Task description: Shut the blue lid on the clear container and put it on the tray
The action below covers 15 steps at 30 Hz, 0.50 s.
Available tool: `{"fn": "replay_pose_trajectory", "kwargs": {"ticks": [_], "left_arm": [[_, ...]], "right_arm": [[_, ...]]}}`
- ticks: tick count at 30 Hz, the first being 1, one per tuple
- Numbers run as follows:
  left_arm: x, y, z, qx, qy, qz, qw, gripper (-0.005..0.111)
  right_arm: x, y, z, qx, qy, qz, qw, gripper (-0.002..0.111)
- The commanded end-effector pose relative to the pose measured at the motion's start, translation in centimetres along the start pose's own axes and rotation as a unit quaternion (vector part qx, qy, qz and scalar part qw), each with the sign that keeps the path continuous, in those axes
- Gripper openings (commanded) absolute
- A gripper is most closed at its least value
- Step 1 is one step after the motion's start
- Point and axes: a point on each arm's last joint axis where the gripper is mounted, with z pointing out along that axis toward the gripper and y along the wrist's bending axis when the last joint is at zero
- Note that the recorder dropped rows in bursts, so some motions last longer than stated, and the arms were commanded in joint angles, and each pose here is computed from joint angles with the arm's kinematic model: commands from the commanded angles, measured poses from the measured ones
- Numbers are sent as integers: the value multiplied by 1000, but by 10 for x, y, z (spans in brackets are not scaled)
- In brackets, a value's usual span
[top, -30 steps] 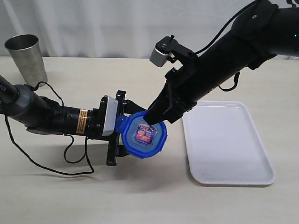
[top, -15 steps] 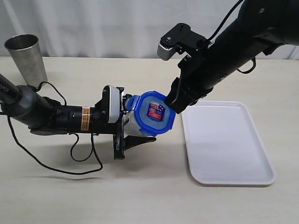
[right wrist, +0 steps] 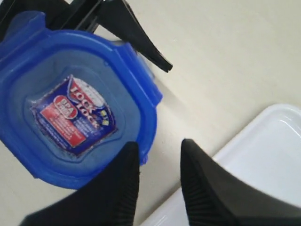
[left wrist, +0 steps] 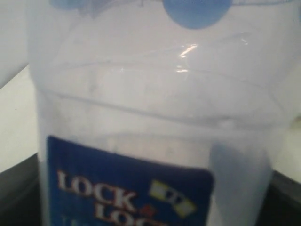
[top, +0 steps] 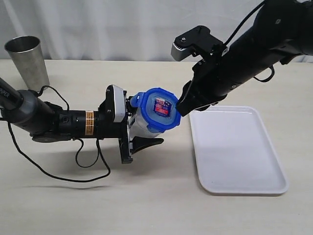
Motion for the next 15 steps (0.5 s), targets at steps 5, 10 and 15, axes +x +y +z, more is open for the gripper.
{"fn": "replay_pose_trajectory", "kwargs": {"ticks": [5,10,15], "left_arm": [[-13,4,1,-14,-48,-17,999,0],[-13,4,1,-17,-48,-19,998,0],[-13,10,0,-40,-25,-55,997,0]], "right_arm": [[15,-11,22,50,43,48,997,30],[17,-13,27,51,52,54,996,30],[-3,-16,-8,80,15,80,993,30]]}}
